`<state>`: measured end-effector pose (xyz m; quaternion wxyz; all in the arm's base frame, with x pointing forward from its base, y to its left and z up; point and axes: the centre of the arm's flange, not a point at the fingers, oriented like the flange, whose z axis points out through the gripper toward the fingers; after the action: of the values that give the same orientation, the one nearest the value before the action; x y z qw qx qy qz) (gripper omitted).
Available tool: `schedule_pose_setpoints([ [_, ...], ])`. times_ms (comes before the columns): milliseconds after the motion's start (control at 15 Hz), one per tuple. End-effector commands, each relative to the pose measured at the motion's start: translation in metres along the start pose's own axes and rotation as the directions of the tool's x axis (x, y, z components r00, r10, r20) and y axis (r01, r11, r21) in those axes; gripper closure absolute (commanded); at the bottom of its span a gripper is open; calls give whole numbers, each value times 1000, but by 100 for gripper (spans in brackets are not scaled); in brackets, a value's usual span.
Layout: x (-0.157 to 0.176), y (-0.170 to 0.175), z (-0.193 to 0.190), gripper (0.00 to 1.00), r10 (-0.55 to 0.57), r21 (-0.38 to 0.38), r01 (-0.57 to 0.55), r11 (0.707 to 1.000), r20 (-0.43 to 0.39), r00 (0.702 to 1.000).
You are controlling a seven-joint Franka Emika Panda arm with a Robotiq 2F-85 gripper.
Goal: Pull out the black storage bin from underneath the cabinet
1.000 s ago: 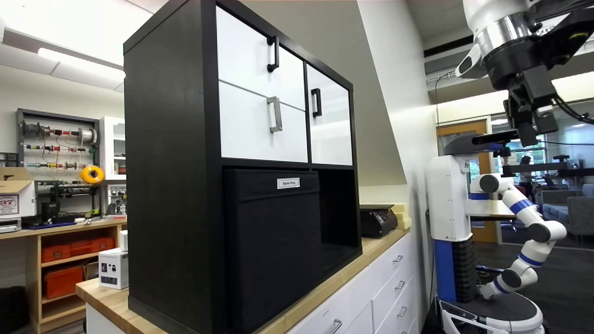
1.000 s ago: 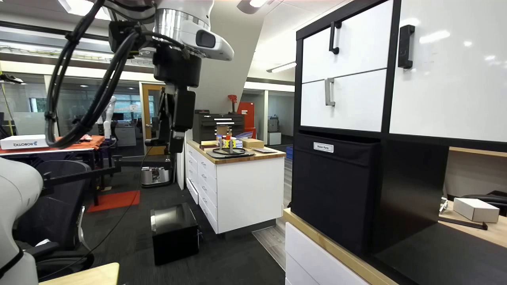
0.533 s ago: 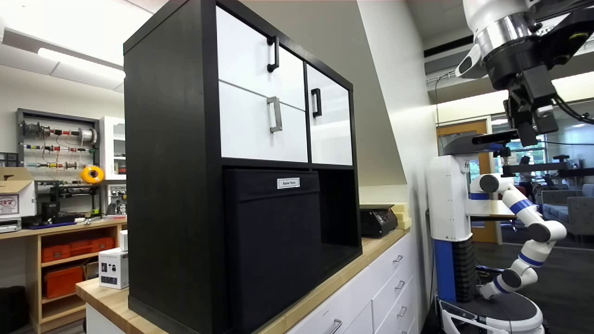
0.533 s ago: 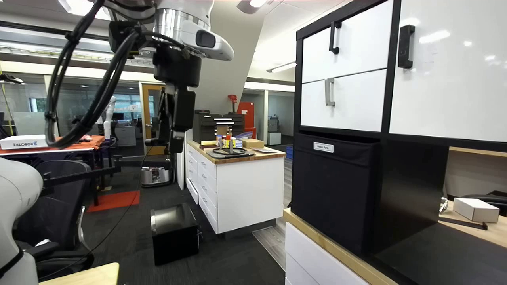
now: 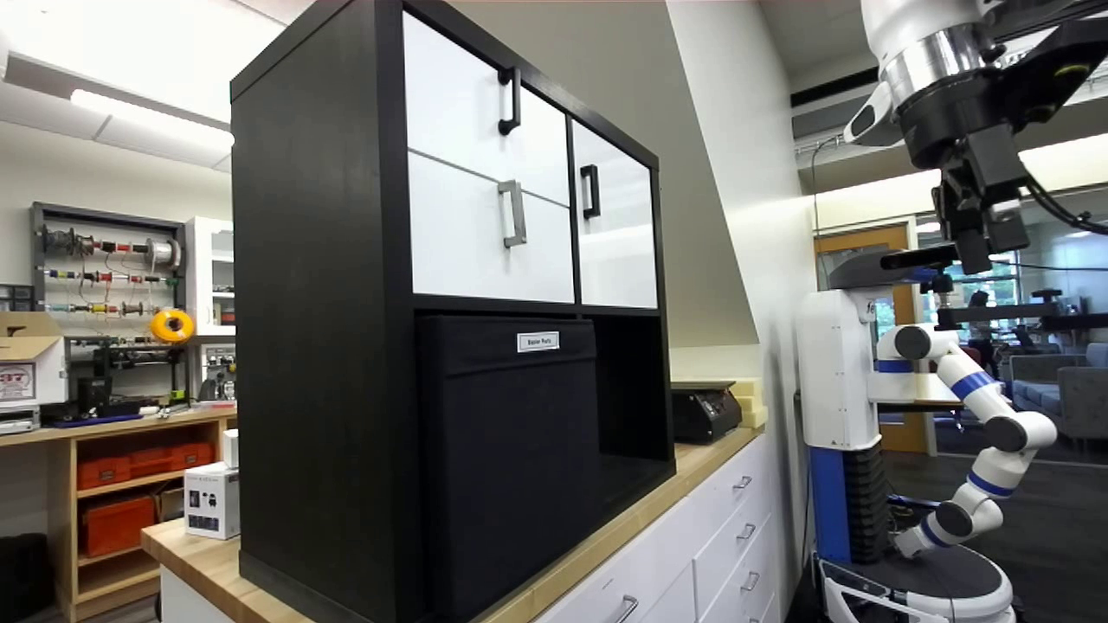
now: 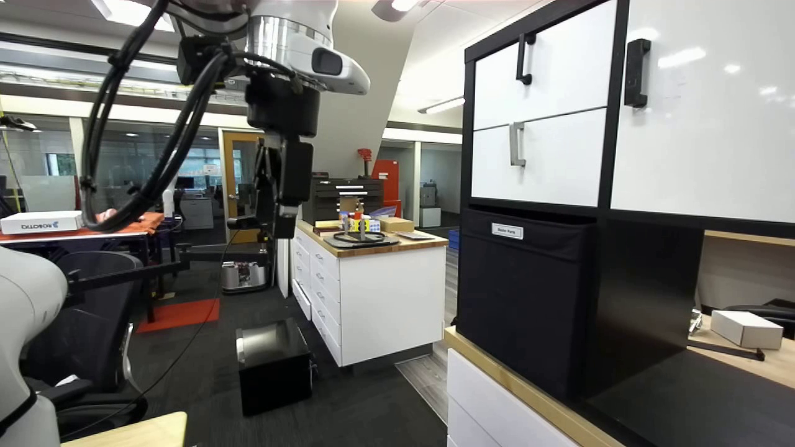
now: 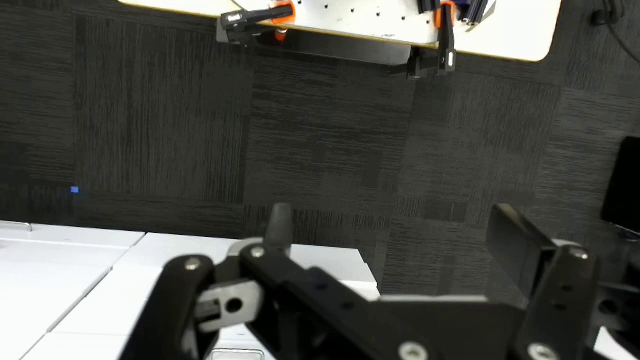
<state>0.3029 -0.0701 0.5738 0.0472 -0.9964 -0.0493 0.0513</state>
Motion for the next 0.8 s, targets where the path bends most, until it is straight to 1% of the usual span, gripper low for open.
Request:
schedule_pose_setpoints([
  [0,32,-9,0,0,-7,-23,6,1000,-50,999],
  [333,91,-31,4,0,-61,-54,54,997,-131,990],
  [733,162,-48,12,0,-115,-85,100,991,-191,975],
])
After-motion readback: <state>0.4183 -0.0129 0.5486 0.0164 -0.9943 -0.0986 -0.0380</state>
